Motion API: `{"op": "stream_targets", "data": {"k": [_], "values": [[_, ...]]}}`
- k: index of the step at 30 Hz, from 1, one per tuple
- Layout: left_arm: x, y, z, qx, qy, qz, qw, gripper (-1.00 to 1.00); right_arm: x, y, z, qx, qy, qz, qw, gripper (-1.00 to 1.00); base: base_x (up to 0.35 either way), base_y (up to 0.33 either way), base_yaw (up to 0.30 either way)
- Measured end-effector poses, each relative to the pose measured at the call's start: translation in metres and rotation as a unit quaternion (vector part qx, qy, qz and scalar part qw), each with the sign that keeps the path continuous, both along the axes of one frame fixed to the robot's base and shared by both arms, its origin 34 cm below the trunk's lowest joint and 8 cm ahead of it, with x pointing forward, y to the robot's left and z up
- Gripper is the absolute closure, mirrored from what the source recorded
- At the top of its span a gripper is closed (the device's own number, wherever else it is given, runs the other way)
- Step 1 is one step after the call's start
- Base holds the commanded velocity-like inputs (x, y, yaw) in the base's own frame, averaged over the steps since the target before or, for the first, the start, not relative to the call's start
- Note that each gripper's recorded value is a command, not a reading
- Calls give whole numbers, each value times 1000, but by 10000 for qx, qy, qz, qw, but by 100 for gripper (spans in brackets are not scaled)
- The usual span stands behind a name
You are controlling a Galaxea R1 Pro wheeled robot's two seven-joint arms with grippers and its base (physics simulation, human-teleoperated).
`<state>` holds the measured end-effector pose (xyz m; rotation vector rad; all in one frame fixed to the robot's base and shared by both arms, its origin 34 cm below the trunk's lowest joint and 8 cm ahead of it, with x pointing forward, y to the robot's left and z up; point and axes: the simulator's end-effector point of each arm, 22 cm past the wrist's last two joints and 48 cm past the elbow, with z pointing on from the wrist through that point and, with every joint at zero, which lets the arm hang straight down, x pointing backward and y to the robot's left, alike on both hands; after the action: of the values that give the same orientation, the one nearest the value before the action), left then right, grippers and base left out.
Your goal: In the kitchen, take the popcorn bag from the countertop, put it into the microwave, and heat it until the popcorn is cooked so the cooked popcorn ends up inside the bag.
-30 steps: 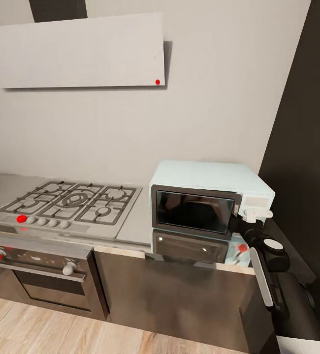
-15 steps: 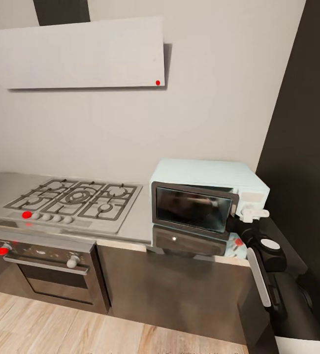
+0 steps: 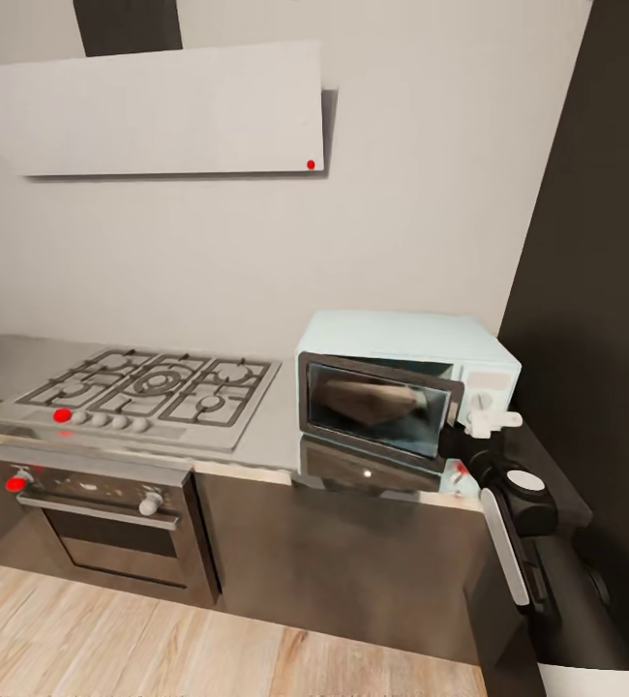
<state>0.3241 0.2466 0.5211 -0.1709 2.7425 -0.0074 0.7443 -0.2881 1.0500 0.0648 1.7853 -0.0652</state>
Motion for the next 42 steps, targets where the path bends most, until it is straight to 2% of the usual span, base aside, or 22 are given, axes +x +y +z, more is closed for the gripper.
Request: {"op": "stream_targets", "data": {"k": [19, 42], "values": [[0, -1, 0, -9, 1, 3, 10000, -100, 0, -4, 0, 14, -2, -29, 10000, 100, -118, 80, 0], [0, -3, 0, -22, 1, 3, 10000, -100, 0, 2, 0, -4, -2, 38, 10000, 100, -87, 62, 0]]}}
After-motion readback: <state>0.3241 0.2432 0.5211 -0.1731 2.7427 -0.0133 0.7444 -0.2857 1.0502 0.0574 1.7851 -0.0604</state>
